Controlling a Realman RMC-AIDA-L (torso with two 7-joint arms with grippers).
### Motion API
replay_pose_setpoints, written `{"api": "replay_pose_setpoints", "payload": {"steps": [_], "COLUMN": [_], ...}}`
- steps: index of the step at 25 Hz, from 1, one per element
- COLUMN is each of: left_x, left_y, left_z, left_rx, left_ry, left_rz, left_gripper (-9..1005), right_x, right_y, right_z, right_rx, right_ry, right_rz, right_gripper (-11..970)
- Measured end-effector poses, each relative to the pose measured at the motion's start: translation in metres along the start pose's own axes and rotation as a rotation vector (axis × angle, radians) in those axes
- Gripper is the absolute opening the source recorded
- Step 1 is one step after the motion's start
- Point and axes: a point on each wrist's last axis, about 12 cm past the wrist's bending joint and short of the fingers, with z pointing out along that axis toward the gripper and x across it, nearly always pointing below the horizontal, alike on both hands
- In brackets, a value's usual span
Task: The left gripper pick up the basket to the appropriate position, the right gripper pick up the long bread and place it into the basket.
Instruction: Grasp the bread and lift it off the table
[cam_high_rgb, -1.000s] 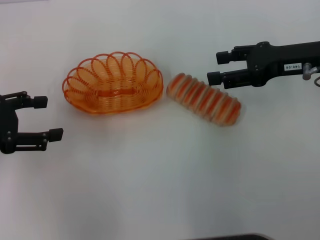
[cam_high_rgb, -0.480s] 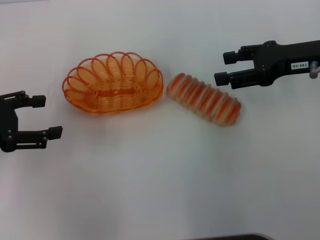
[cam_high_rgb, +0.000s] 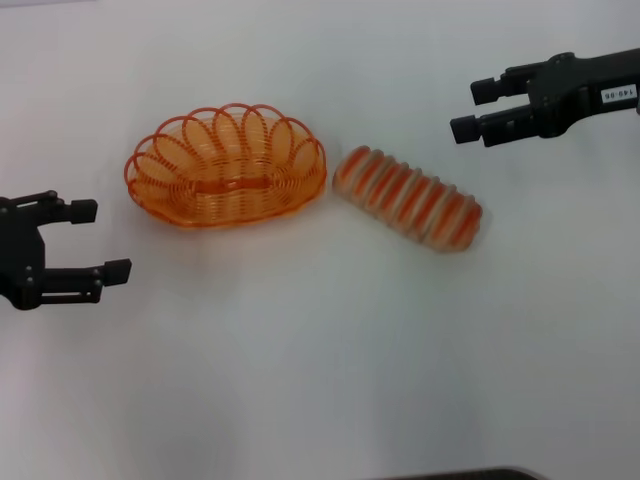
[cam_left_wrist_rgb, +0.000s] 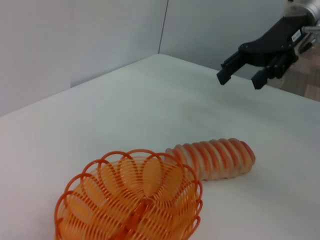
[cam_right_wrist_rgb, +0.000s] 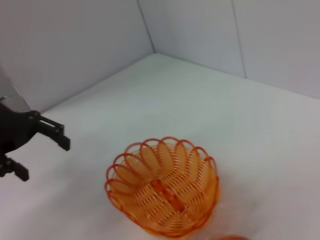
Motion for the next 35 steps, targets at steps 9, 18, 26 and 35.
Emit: {"api": "replay_pose_setpoints", "payload": {"steps": [9,18,26,35], "left_x": [0.001,0.003,0.005,0.006], "left_y": [0.0,0.0,0.002,0.003], "left_z": [0.002,0.004,0.006,0.008], "left_rx": [-0.002,-0.007,-0.012,-0.014], "left_ry": [-0.002,-0.003,0.003,0.002], "left_rz": [-0.02,-0.032,-0.043,-0.049], "left_gripper": [878,878,877,877], "right_x": [-0.039,-0.074,-0.098,-0.108], "right_y": [0.0,0.005,0.021,0.033], "right_z": [0.007,0.023,0.055,0.077], "right_rx": [0.009,0.06,0.1,0.139], "right_ry": [0.153,0.345,0.534,0.626], "right_rz": [-0.018,-0.026,-0.067,-0.083], "right_gripper": [817,817,817,817]}}
